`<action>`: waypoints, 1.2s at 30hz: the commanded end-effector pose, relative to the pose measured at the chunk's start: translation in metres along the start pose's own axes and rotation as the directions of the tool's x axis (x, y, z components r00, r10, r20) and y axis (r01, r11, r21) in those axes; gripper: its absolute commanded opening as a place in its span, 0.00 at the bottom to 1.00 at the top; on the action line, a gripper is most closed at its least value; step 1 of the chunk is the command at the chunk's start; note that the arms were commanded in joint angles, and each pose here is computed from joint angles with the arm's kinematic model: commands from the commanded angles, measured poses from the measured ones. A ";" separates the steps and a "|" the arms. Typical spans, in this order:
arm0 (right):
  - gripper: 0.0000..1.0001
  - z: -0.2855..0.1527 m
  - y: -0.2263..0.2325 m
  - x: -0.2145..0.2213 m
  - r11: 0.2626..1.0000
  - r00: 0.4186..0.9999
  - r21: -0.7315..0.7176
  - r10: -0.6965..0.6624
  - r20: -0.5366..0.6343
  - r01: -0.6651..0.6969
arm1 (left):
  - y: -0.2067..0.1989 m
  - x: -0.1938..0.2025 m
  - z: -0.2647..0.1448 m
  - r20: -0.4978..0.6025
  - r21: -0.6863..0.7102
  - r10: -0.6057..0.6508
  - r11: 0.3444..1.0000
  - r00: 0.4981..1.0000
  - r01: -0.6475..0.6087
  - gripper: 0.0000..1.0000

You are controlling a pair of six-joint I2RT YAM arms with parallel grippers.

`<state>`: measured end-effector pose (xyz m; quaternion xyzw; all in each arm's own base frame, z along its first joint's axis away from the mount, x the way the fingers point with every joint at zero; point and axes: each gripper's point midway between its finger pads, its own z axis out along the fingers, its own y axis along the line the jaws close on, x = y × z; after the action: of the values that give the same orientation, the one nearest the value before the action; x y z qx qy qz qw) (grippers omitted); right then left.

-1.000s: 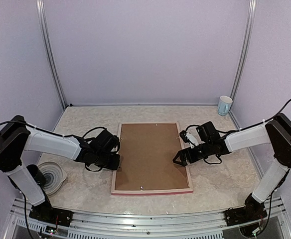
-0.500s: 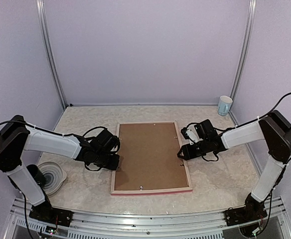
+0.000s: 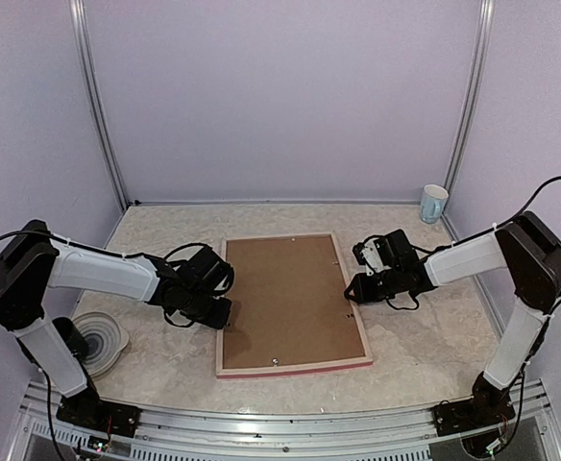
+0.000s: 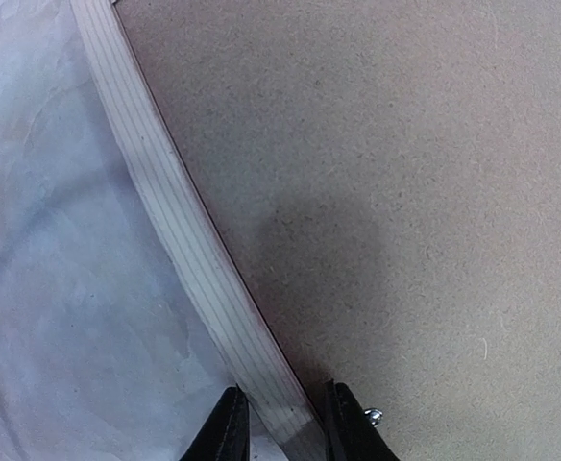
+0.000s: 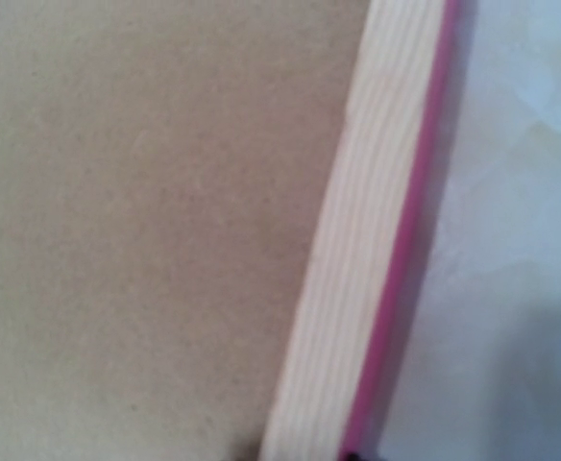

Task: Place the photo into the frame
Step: Press the fastener onto the backboard.

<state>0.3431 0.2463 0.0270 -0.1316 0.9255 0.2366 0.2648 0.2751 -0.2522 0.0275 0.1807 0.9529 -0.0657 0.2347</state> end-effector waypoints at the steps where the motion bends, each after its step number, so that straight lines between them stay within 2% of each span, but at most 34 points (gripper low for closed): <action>1: 0.02 0.016 -0.012 0.047 1.000 0.989 0.021 0.006 -0.149 -0.002 | -0.026 -0.006 0.000 -0.004 0.110 0.077 0.991 0.997 -0.076 0.28; 9: 0.00 0.017 -0.015 0.051 0.999 0.988 0.034 0.019 -0.156 -0.014 | -0.026 -0.002 0.002 -0.019 0.121 0.082 0.989 0.996 -0.080 0.29; 23: 0.00 0.018 -0.017 0.053 0.999 0.986 0.042 0.027 -0.162 -0.020 | -0.030 -0.001 0.000 -0.023 0.159 0.095 0.983 0.995 -0.090 0.19; 30: 0.00 0.020 -0.017 0.055 0.999 0.985 0.041 0.031 -0.170 -0.025 | -0.034 -0.005 -0.007 -0.009 0.187 0.088 0.979 0.996 -0.085 0.28; 32: 0.00 0.020 -0.017 0.055 0.999 0.985 0.040 0.031 -0.170 -0.024 | -0.034 -0.005 -0.007 -0.010 0.187 0.086 0.979 0.996 -0.083 0.33; 36: 0.00 0.020 -0.017 0.056 0.999 0.985 0.039 0.031 -0.171 -0.024 | -0.033 -0.003 -0.005 -0.018 0.186 0.085 0.979 0.996 -0.081 0.34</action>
<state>0.3505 0.2472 0.0268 -0.1107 0.9250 0.2392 0.2735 0.2708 -0.2561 0.0266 0.2080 0.9508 -0.0848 0.2135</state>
